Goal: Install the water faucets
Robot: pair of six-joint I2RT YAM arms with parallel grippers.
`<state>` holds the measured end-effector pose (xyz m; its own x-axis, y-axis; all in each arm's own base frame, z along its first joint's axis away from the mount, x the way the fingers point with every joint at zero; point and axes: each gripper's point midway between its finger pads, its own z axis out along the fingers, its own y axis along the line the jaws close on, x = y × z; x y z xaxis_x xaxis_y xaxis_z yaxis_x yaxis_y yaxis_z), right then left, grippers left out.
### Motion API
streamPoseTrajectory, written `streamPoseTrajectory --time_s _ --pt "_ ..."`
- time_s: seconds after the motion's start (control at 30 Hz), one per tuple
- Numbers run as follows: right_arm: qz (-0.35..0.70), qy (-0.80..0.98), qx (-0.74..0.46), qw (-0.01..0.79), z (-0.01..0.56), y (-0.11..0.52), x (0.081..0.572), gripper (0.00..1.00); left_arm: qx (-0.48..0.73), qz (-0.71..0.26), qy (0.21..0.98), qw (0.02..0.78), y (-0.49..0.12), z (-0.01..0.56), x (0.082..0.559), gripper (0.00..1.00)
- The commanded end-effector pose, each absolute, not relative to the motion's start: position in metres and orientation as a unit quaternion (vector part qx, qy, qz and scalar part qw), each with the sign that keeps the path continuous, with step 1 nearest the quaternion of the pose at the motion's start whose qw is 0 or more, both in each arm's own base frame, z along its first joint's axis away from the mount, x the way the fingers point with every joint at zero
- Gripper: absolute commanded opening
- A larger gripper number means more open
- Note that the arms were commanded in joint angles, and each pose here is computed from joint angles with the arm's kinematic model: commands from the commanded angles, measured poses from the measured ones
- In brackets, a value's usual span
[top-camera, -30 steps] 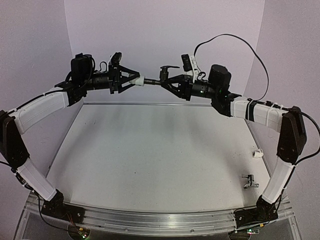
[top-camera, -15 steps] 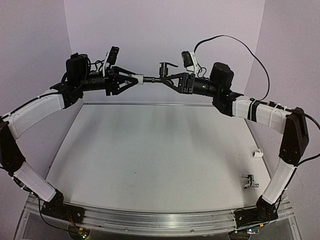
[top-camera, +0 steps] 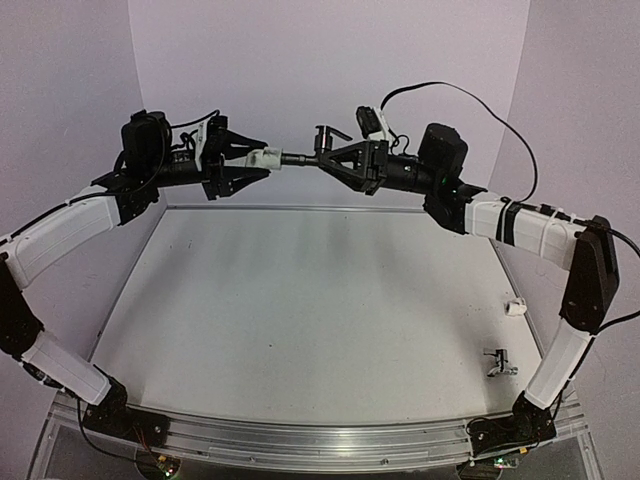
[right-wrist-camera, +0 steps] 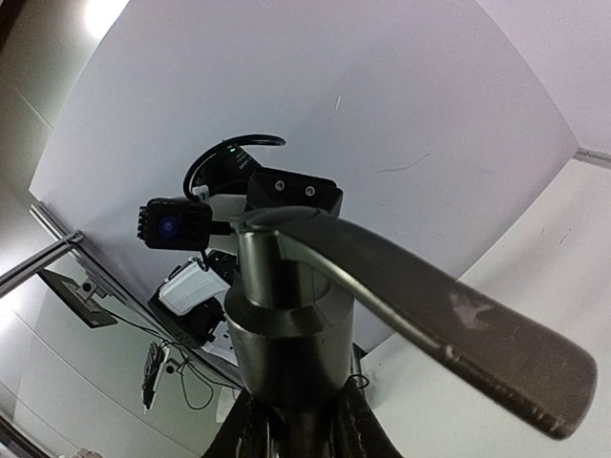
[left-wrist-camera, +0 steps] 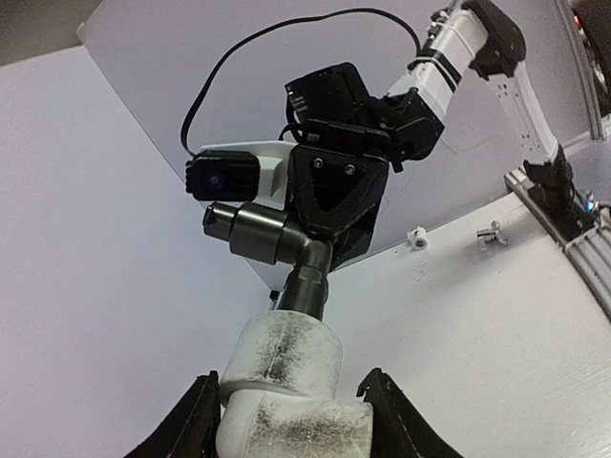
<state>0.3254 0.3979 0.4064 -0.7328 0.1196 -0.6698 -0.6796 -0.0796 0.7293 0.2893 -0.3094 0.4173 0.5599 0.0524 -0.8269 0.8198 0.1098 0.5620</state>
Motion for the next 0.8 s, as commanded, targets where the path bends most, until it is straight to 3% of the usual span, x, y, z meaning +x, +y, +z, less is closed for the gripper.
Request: streamPoseTrajectory --time_s 0.0,0.37,0.6,0.67,0.77 --pt "0.723 0.589 -0.175 0.316 0.447 0.383 0.342 0.00 0.663 -0.278 0.225 0.658 -0.304 0.424 0.236 0.00" --pt "0.717 0.590 -0.164 0.332 0.448 0.381 0.346 0.02 0.658 -0.274 0.238 0.660 -0.308 0.425 0.249 0.00" --pt "0.695 0.601 -0.157 0.362 0.436 0.358 0.353 0.66 0.607 -0.282 0.333 0.665 -0.310 0.440 0.281 0.00" --pt "0.683 0.609 -0.152 0.374 0.427 0.343 0.357 0.76 0.590 -0.288 0.358 0.664 -0.309 0.443 0.287 0.00" --pt "0.661 0.620 -0.159 0.392 0.411 0.322 0.359 0.81 0.555 -0.310 0.401 0.659 -0.307 0.450 0.296 0.00"
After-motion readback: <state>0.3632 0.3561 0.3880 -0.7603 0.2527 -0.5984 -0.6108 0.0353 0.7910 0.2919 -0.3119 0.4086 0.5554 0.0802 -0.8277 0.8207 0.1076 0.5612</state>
